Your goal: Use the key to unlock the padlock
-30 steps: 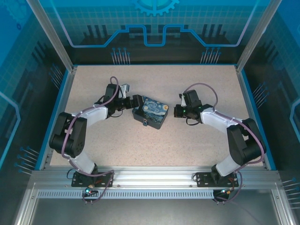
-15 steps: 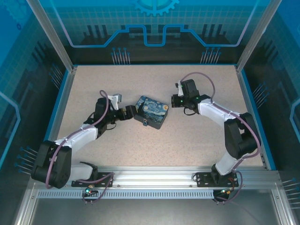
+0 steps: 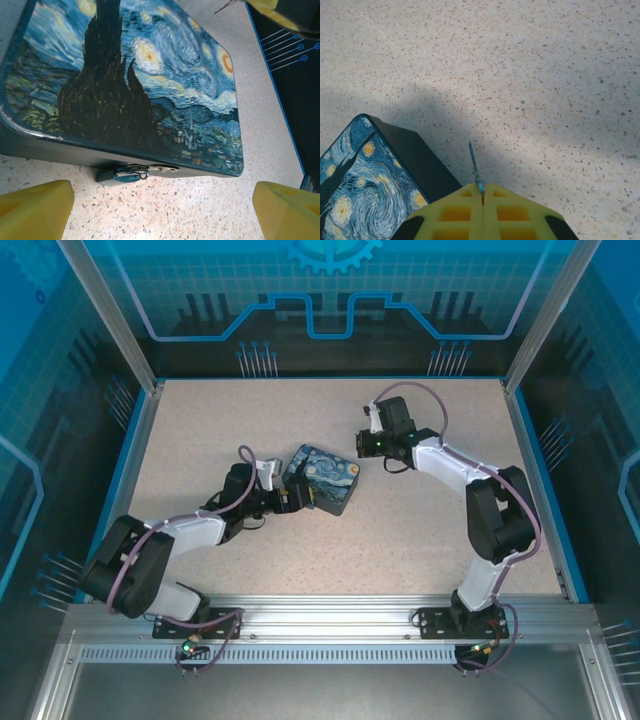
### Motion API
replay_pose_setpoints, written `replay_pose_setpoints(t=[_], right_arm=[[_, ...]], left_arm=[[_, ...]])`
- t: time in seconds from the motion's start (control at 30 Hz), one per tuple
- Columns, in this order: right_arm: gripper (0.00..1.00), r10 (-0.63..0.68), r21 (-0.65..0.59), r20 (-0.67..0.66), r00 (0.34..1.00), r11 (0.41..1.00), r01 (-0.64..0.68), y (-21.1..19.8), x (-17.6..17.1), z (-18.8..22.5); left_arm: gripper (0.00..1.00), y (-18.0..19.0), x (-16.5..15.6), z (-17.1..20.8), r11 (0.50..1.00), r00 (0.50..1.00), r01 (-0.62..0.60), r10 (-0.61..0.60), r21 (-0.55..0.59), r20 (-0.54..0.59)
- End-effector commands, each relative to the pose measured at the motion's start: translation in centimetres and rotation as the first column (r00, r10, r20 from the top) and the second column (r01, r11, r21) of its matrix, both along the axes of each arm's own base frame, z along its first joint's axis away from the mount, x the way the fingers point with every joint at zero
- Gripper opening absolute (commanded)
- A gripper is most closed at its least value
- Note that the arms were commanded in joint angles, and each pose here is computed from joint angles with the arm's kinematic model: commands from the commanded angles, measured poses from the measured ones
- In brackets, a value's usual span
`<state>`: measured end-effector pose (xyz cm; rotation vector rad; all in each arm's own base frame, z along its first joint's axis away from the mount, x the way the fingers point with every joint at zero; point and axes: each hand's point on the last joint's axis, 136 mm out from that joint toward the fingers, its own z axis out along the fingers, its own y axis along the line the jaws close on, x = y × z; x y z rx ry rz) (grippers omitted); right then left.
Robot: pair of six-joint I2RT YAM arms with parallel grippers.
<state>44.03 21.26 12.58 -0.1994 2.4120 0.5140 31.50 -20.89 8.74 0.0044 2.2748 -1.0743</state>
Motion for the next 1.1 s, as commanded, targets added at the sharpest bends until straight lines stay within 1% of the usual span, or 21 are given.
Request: replay_pose_setpoints(t=[0.0, 0.3, 0.5, 0.77, 0.97, 1.07], right_arm=[[0.0, 0.036, 0.0, -0.018, 0.999, 0.999, -0.036, 1.1, -0.1, -0.2], [0.0, 0.047, -0.009, -0.017, 0.999, 0.999, -0.047, 1.4, -0.7, -0.3], [0.0, 0.046, -0.005, -0.017, 0.999, 0.999, -0.046, 1.3, -1.1, -0.6], [0.0, 0.056, 0.001, -0.003, 0.998, 0.998, -0.056, 1.6, -1.1, -0.3], [0.01, 0.068, -0.015, 0.021, 0.997, 0.998, -0.068, 2.0, -1.2, 0.4], [0.0, 0.072, -0.02, 0.012, 0.997, 0.997, -0.071, 2.3, -1.1, 0.0]], left_arm=[[0.93, -1.1, 0.2, 0.1, 0.998, 1.0, 0.031, -0.03, -0.056, 0.005], [0.93, -2.5, 0.5, -1.5, 0.993, 0.998, 0.049, -0.052, -0.104, -0.03], [0.92, -2.6, 0.4, -2.3, 0.998, 0.999, 0.039, -0.04, -0.054, -0.006], [0.93, -2.1, 1.1, -2.7, 0.999, 0.996, 0.04, -0.042, 0.029, 0.075], [0.92, -2.5, 1.2, -3.2, 0.998, 0.995, 0.057, -0.06, 0.037, 0.081], [0.9, -2.6, 1.2, -3.3, 0.997, 0.995, 0.064, -0.066, 0.038, 0.078]])
